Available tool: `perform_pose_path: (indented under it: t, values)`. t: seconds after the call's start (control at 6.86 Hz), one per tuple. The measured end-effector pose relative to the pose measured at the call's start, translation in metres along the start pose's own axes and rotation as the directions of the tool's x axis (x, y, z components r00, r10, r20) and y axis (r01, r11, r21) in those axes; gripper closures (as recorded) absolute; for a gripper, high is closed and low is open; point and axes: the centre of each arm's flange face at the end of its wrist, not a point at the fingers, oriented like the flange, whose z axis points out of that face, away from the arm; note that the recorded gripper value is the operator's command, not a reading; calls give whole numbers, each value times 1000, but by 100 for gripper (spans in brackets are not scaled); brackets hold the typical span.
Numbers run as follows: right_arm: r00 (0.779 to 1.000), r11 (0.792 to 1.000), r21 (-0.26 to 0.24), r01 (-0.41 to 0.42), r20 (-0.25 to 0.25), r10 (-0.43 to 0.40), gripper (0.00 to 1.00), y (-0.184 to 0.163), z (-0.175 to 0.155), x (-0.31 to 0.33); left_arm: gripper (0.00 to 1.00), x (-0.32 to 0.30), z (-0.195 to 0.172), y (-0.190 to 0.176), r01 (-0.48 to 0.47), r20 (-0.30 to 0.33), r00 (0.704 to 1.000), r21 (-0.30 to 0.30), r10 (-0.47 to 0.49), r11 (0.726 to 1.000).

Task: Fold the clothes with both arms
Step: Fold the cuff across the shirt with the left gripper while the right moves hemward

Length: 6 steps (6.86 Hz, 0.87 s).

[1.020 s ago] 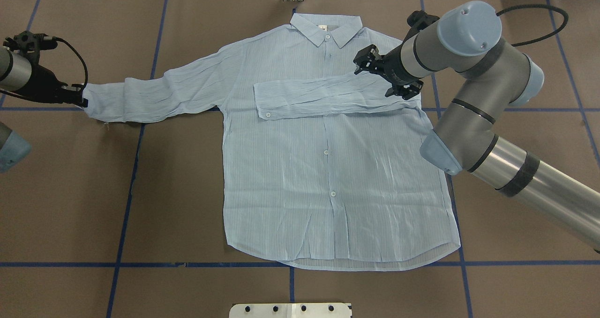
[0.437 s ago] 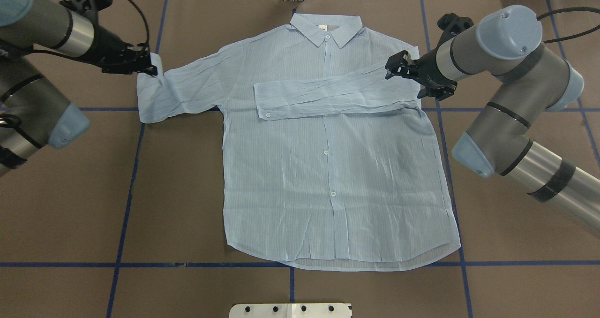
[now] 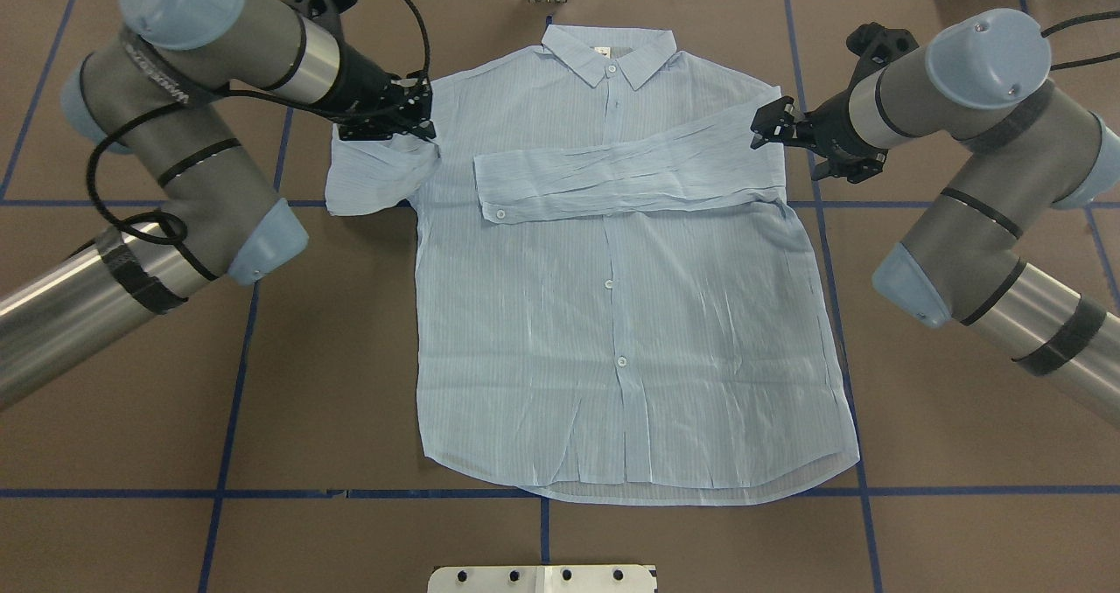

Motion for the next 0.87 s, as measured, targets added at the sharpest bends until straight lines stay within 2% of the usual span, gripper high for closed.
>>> perform_pose_path:
  t: [0.44,0.87]
  values:
    - [1000,1000,7,12,-20,-12,0,-9,-1,22,100,113,67,51,90,-29,996,32,-89,995]
    - [999,1000,8,13,-34,-13,0,-11,1,34,100,154,94,87,124,-42,992,46,-122,991]
